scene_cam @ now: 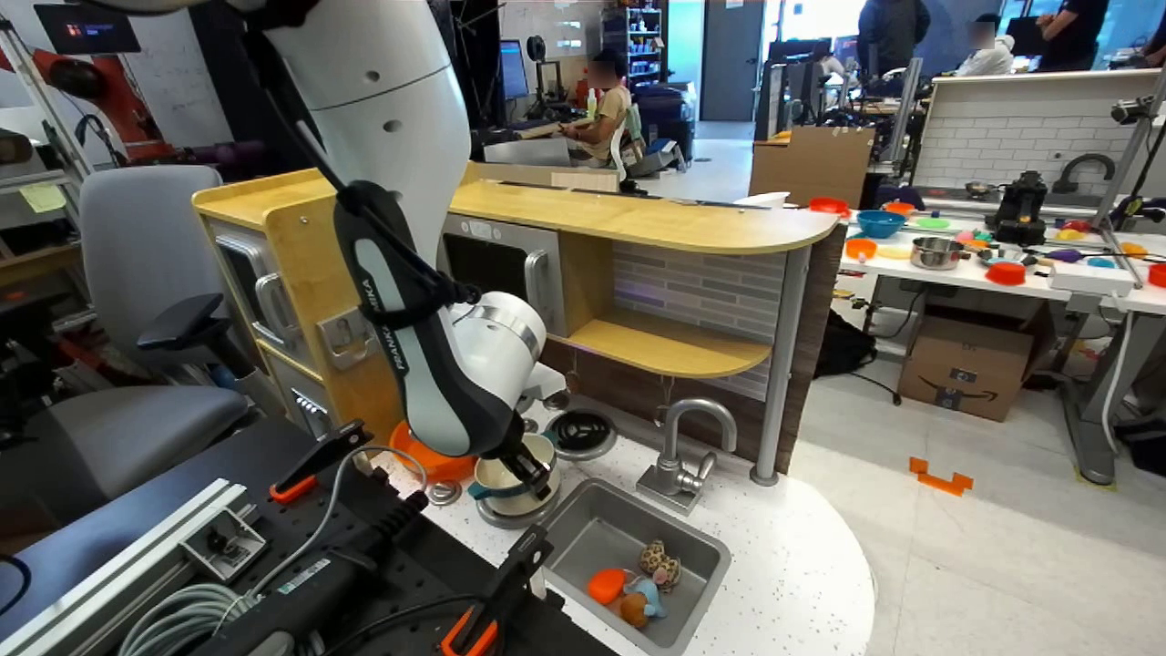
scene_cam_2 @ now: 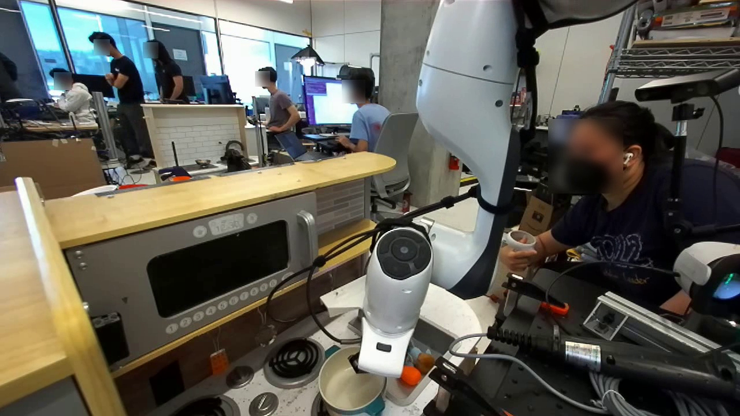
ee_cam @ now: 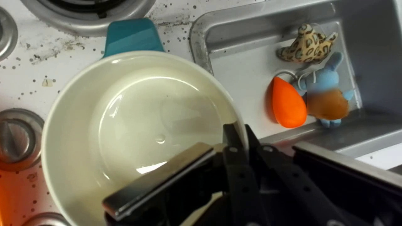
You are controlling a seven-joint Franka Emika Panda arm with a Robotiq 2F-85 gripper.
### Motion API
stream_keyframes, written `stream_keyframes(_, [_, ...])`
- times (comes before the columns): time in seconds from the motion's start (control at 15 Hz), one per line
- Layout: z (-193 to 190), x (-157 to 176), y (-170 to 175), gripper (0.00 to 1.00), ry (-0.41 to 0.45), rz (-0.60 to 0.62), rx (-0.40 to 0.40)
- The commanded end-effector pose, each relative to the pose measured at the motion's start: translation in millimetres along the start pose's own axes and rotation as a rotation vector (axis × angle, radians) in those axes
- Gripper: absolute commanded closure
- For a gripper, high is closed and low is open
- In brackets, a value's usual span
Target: Turn the bowl anticlockwise
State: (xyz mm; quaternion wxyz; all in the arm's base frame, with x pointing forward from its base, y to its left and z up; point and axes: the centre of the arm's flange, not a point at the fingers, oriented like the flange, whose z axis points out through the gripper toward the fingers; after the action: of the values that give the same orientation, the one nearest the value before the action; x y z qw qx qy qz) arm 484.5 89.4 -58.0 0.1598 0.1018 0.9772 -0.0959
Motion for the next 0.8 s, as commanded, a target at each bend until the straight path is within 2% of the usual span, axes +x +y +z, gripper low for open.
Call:
stream_keyframes(0.0, [14, -17, -1, 0.69, -0.004, 0.046, 0.029])
stream_keyframes(0.13, [13, -20, -1, 0.61, -0.006, 0.065, 0.028])
stream_keyframes(0.4, [8, -18, -2, 0.32, -0.015, 0.08, 0.029])
stream_keyframes(0.67, [-11, -13, 0, 0.02, 0.016, 0.144, 0.028])
stream_keyframes(0.73, [-18, -11, -1, 0.0, 0.032, 0.168, 0.024])
